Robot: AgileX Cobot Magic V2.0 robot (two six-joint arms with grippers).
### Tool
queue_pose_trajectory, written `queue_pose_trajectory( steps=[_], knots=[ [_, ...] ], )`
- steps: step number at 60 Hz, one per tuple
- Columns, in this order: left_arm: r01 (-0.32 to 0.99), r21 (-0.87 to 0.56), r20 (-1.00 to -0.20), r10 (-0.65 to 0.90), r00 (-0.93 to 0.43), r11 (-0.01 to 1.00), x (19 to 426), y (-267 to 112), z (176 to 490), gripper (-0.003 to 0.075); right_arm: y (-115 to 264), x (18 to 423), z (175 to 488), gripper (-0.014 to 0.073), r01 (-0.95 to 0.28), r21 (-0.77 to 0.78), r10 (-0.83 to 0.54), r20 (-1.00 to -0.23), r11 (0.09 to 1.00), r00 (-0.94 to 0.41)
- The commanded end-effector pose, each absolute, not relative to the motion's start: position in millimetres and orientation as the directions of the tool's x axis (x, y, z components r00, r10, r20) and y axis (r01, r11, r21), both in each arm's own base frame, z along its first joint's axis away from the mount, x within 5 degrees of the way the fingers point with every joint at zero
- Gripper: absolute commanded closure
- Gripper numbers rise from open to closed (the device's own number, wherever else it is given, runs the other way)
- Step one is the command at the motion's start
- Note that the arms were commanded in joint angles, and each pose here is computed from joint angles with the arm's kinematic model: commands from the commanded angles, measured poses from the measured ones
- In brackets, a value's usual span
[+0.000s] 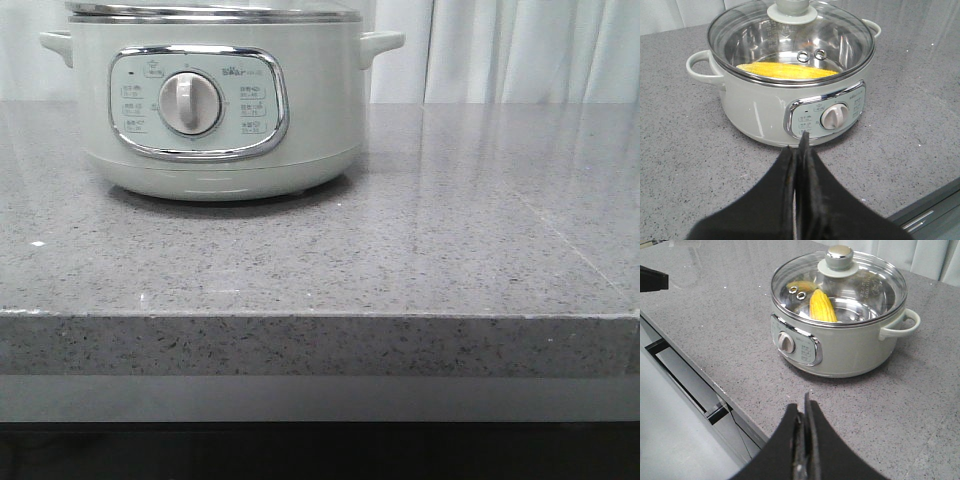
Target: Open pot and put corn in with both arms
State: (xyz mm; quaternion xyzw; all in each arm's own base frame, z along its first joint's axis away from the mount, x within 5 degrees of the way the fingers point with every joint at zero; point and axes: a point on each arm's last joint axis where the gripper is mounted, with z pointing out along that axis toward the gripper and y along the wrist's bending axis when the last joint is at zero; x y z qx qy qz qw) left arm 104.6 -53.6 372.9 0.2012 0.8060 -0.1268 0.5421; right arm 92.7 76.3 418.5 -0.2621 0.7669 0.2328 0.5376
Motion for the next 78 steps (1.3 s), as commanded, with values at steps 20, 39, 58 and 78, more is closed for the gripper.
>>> queue_pose_trajectory(
  steps=[20,39,58,78],
  knots=[
    [0.472,0.006,-0.965,0.129,-0.228,0.882,101,-54,385,0.0741,75,93,432,0.0660,-0.645,0.064,-0.098,-0.972,0.762,-0.212],
    [0.277,-0.015,-0.999,-0.002,-0.049,0.961,70,-20,340,0.0741,75,93,432,0.0660,-0.645,0.064,-0.098,-0.972,0.762,-0.212],
    [0.135,-0.119,-0.991,-0.126,0.046,0.984,51,-7,251,0.0741,75,93,432,0.0660,-0.645,0.064,-0.098,-0.972,0.762,-0.212],
    [0.109,-0.129,-0.976,-0.145,0.163,0.986,53,-4,218,0.0741,75,93,432,0.0660,-0.645,0.064,-0.097,-0.973,0.762,-0.210]
  ],
)
